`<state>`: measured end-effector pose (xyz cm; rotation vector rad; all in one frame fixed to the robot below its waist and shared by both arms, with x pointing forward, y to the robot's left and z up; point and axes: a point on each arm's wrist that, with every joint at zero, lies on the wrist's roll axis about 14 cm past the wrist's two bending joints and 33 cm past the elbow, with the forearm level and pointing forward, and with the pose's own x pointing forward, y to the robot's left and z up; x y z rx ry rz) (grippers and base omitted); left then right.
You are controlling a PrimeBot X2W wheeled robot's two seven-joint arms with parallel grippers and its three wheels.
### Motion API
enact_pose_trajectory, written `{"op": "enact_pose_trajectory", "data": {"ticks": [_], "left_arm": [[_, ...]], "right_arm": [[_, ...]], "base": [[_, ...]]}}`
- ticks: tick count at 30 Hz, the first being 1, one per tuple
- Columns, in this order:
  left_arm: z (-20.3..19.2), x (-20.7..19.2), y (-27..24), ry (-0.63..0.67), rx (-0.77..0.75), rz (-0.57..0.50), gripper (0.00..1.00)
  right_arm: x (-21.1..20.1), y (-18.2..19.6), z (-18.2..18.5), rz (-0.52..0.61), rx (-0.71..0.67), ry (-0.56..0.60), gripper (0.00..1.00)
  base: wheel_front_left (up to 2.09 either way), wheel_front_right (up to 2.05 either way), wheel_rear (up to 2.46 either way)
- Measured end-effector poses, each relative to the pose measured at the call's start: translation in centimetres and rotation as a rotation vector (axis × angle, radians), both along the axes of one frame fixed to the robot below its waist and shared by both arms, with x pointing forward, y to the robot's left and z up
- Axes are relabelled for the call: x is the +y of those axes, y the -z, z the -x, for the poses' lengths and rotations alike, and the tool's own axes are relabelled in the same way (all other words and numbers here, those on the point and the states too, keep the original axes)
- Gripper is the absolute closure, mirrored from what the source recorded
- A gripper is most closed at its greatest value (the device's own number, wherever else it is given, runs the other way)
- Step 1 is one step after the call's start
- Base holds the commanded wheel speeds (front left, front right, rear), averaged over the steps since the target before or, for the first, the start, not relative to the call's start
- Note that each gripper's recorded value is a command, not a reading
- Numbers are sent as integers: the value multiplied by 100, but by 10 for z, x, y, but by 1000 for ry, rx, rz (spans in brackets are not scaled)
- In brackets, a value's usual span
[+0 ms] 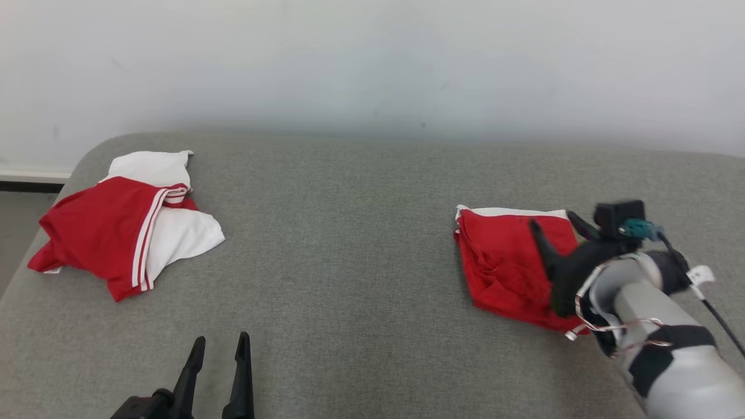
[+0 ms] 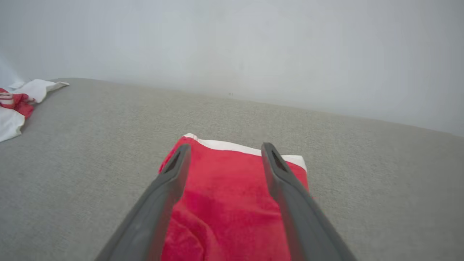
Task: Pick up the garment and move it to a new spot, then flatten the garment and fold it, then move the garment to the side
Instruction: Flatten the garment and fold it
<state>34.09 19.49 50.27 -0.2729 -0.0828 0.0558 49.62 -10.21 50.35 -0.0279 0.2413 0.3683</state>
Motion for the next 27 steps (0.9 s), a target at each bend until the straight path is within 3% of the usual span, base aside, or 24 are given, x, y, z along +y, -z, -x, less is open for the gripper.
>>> {"op": "enact_pose_trajectory", "data": {"ticks": [1,3,7,10,17,23,27], "left_arm": [[-1,-2,-1,8,-2,1,0],[-2,-6,-2,20,-6,3,0],[-5,-12,0,37,-1,9,0],[-8,-11,3,35,9,8,0],[-7,4,11,-11,38,4,0],[-6,8,11,-26,39,4,0],[-9,4,8,-10,28,5,0]], "right_arm": [[-14,5,2,24,9,25,0],[-38,16,6,75,25,67,98],[-57,38,10,124,75,107,100],[-49,54,10,143,116,92,100],[26,81,18,165,187,-78,100],[82,103,62,186,231,-253,100],[102,102,88,123,227,-312,100]], "base": [[0,0,0],[0,0,0],[0,0,0],[0,0,0],[0,0,0],[0,0,0],[0,0,0]]}}
